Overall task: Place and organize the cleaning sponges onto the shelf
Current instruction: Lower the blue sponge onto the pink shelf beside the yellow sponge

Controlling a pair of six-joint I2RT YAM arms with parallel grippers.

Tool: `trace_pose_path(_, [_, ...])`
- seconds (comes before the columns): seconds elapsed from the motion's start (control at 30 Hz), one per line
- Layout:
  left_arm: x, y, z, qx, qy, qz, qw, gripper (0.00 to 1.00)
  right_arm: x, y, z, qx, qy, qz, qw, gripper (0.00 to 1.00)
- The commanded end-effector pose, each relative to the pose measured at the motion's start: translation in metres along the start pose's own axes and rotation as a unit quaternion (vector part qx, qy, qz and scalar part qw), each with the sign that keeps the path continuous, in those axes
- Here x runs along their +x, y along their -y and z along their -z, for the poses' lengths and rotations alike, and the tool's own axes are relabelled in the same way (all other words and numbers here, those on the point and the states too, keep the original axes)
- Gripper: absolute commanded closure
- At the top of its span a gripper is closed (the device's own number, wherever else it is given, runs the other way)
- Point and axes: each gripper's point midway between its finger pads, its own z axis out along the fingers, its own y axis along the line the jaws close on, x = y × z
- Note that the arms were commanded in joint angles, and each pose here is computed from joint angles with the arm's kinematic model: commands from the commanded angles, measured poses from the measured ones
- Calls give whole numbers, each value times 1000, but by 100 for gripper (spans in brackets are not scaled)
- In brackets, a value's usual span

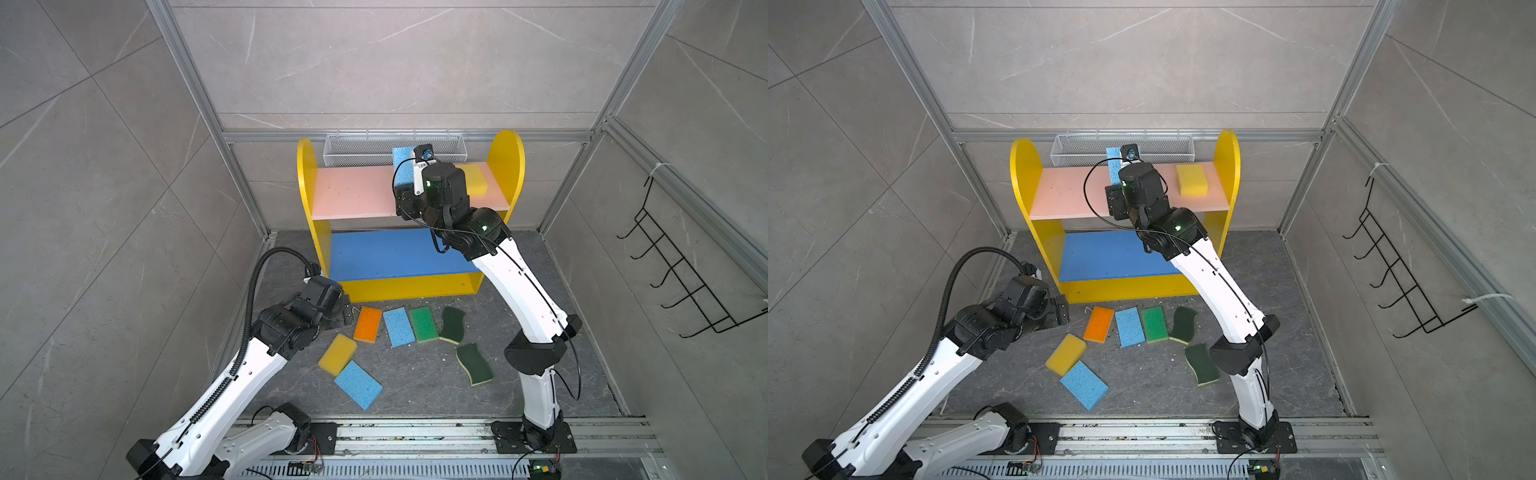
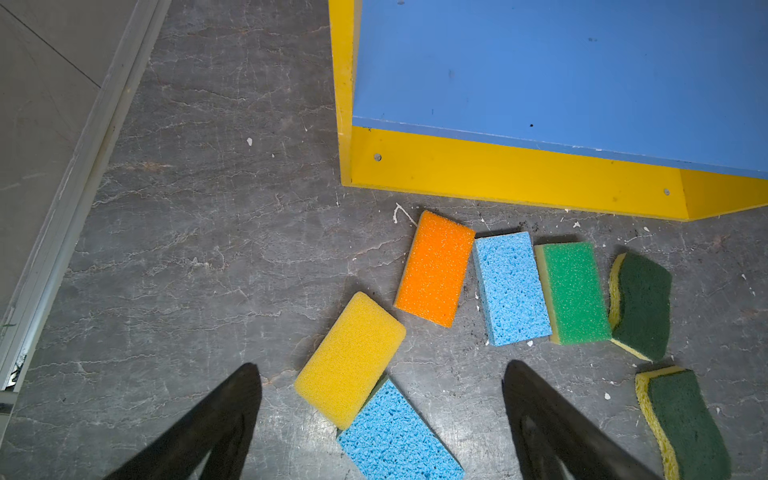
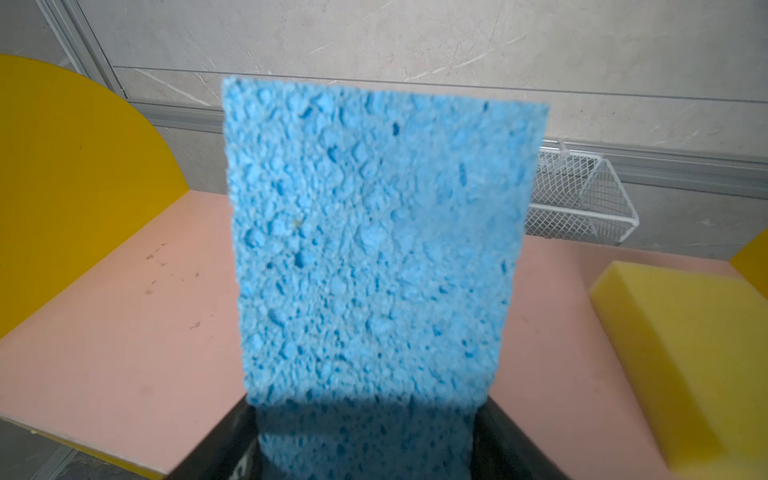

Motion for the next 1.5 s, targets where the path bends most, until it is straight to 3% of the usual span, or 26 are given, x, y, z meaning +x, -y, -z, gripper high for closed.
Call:
trace_pose_path(0.0, [-15, 1, 8, 0, 27, -6, 1000, 6, -1, 5, -11, 21, 9, 6, 1000, 27])
trace_pose_path(0.97, [-12, -5, -1, -23, 13, -17, 999, 5, 35, 7, -46, 64, -28, 22, 997, 21])
trace_pose_path(1.47, [-13, -7, -3, -27, 9, -17, 999, 5, 29, 6, -39, 50, -27, 9, 998, 11])
